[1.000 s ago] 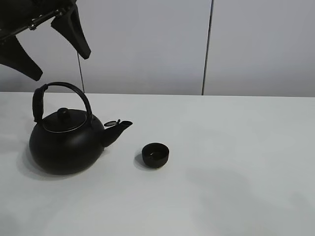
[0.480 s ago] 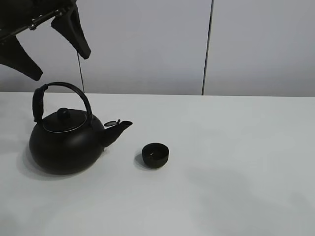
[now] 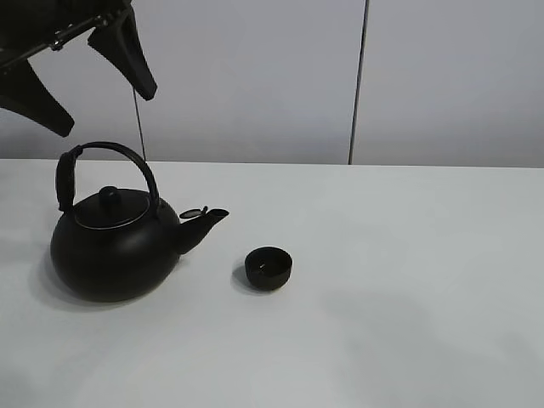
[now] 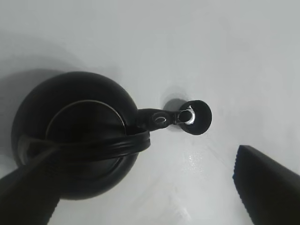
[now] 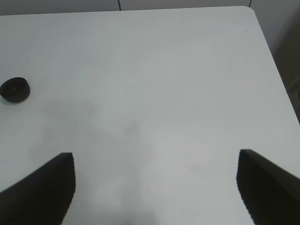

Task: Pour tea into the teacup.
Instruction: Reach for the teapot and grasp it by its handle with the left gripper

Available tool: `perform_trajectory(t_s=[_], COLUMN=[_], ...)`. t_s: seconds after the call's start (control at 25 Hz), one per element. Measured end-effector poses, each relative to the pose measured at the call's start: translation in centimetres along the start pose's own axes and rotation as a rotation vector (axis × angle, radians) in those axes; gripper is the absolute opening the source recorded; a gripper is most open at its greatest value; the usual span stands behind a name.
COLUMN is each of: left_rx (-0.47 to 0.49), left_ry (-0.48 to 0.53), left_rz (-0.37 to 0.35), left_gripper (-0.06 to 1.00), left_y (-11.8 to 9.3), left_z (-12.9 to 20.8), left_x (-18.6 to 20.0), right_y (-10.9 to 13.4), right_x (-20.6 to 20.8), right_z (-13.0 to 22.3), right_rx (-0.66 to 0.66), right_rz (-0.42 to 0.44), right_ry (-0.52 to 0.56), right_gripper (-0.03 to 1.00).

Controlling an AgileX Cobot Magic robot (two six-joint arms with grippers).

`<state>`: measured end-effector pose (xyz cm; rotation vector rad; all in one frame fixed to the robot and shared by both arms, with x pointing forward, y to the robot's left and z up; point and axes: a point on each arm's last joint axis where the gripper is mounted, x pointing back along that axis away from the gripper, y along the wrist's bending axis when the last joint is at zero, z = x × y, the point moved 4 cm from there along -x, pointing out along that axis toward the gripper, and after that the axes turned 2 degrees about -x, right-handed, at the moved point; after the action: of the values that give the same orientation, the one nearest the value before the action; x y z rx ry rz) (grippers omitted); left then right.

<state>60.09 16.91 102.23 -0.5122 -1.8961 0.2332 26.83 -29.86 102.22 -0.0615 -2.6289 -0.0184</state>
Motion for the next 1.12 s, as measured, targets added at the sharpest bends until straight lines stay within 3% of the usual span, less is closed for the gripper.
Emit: perform_trajectory(t_s=[0.12, 0.36, 0.48, 0.72, 0.96, 1.12], left_rx=[-0.118, -0.395, -0.480, -0.472, -0.454, -0.457], left_ry=[-0.090, -0.404, -0.489, -0.609, -0.891, -1.009], left_rz=[-0.003, -0.052, -0.076, -0.160, -0.293, -0.394], left_gripper=[0.70, 0.70, 0.70, 0.70, 0.70, 0.70], left_y=[-0.8, -4.8, -5.6, -3.6, -1.1, 1.3], left_z=[-0.6, -1.9, -1.4, 1.8, 5.3, 7.8], left_x=[2.2, 8.4, 9.8, 7.5, 5.2, 4.4], right_y=[0.0, 0.0, 0.0, 0.0, 0.0, 0.0], right_x=[0.0, 0.0, 0.0, 0.0, 0.0, 0.0], right_z=[0.0, 0.0, 0.0, 0.0, 0.0, 0.0], right_rx=[0.000, 0.000, 0.000, -0.001, -0.001, -0.002], right_rz=[0.000, 0.000, 0.000, 0.000, 0.000, 0.000], right_ry=[0.000, -0.001, -0.001, -0.003, -0.003, -0.003], right_gripper=[0.64, 0.64, 0.64, 0.64, 0.64, 0.64])
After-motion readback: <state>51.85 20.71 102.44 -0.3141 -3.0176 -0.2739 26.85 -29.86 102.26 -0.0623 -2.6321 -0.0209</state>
